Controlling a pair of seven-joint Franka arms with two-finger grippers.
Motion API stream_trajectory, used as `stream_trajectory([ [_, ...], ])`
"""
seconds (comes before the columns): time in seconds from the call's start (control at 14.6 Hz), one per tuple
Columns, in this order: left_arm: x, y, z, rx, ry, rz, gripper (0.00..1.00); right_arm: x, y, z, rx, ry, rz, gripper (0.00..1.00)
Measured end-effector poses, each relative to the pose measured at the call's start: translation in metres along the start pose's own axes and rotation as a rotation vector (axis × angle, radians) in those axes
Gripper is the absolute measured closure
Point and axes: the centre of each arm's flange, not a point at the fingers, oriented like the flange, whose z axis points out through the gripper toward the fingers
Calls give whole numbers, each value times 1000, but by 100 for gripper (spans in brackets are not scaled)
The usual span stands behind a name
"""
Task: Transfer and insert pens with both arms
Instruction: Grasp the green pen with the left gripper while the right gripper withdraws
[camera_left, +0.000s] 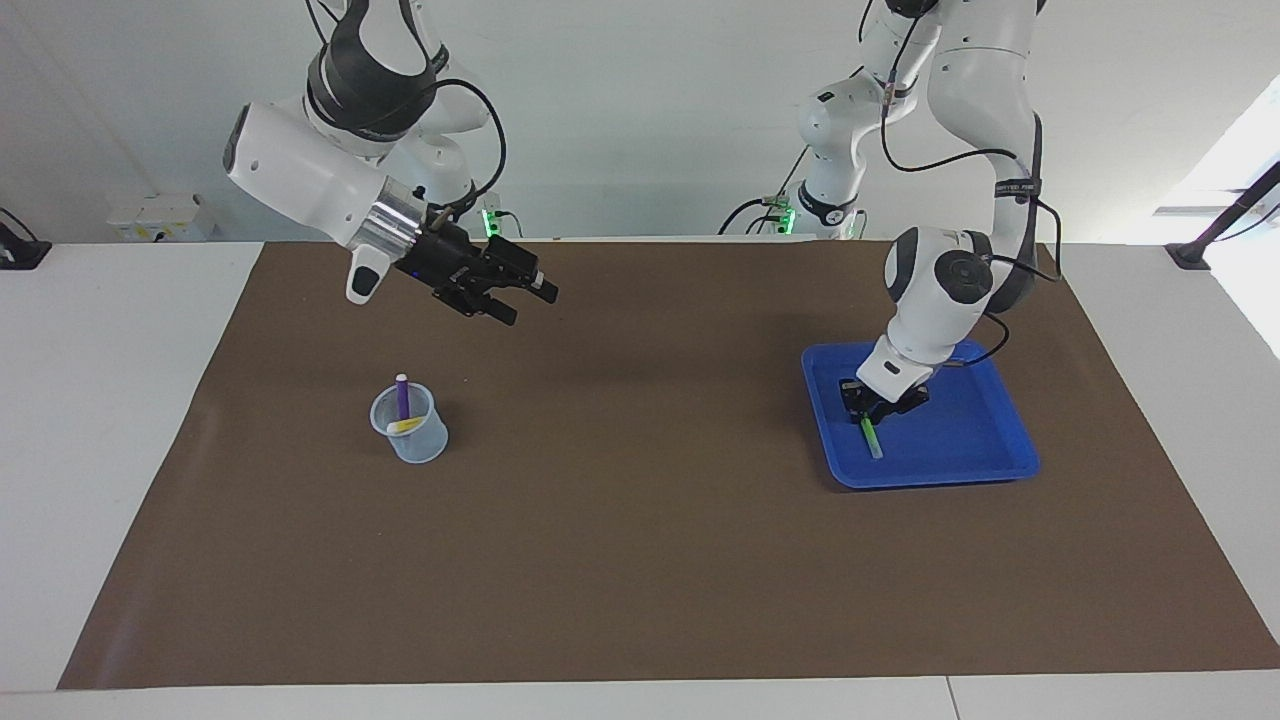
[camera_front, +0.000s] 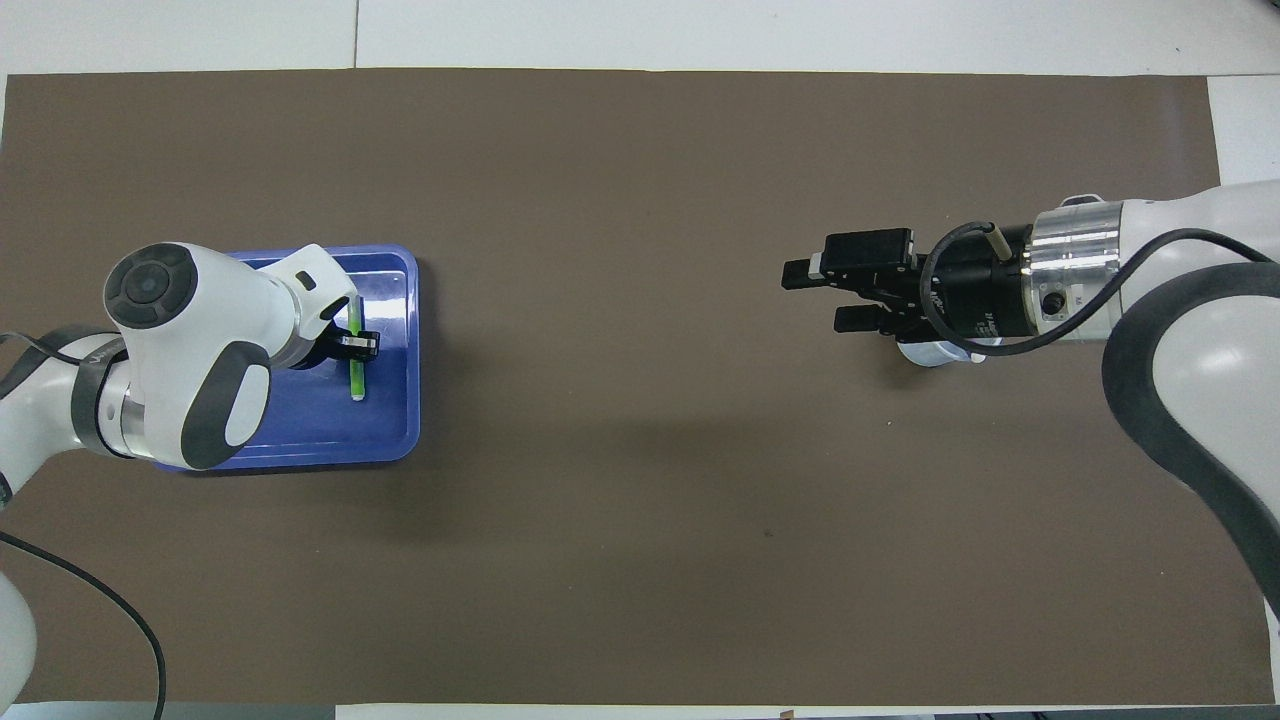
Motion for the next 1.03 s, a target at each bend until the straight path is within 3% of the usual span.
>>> stream_trajectory([
  [0.07,0,0,0,0,0,0,82,-3,-4,3,13,-7,25,0],
  [0.48,1,-3,-2,3,-12,-5,83,-8,-11,8,21,-13,50,0],
  [0.75,17,-15,-33,18,-105,-33,83,-20,-36,23,31,43,47,0],
  [1.03,34,-15,-102,-77,-202,-135,83,-30,-46,36,29,30,44,0],
])
